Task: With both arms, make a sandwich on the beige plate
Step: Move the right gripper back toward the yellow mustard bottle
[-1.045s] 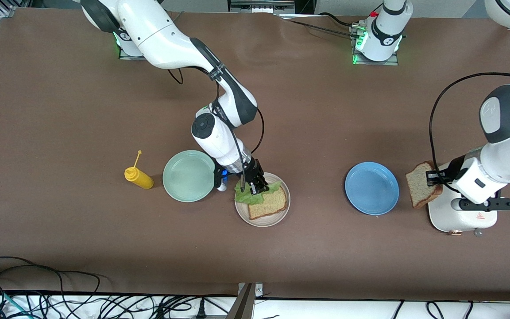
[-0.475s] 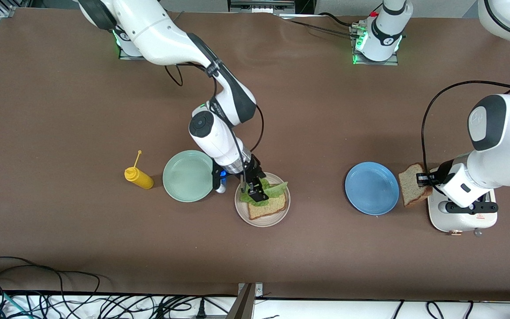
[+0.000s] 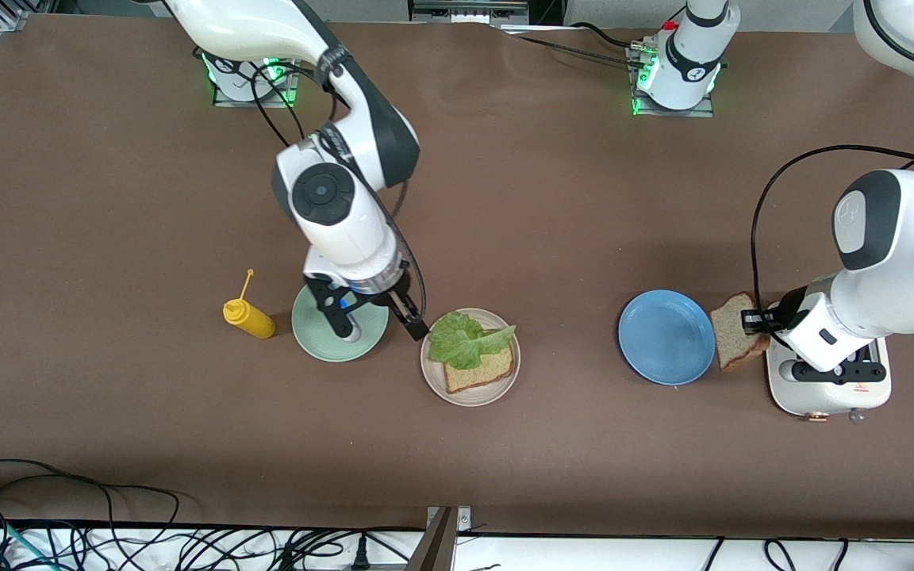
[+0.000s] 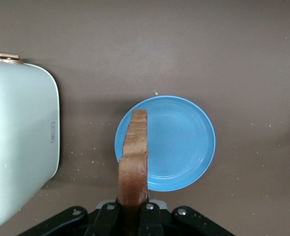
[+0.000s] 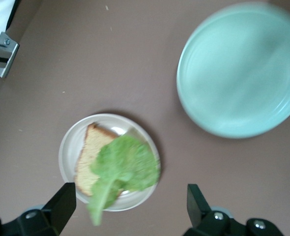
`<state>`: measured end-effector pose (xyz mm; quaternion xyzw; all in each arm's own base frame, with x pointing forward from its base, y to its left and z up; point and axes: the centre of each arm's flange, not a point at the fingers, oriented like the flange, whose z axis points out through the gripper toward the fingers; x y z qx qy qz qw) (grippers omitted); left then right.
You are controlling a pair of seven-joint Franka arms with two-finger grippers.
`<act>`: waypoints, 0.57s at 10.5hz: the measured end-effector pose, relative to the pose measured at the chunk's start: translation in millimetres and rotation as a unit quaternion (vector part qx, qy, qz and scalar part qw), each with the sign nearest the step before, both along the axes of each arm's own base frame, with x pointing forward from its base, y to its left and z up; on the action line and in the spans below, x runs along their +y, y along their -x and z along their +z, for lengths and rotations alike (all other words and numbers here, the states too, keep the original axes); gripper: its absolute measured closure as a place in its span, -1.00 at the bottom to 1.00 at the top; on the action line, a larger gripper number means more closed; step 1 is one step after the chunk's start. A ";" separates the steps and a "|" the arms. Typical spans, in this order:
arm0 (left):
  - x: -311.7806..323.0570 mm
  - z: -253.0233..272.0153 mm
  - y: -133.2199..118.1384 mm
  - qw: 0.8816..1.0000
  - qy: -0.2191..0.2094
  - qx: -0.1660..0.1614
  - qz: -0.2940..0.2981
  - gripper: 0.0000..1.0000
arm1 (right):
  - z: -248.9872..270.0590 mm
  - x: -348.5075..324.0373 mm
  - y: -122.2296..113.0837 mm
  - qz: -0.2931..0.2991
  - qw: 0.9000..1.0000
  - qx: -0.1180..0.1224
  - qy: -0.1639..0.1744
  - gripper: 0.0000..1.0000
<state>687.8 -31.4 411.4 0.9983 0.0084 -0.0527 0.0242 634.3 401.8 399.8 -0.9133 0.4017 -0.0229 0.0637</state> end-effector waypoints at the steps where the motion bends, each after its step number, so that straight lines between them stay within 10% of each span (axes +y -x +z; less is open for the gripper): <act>1: -0.6 0.2 -0.1 1.000 0.000 0.000 0.000 0.81 | 10.8 -22.3 -1.8 0.058 0.998 0.015 0.029 -1.00; 6: -1.0 0.6 -0.3 1.000 0.000 -0.001 -0.001 0.81 | 25.1 -78.0 22.7 0.279 0.951 0.071 0.115 -1.00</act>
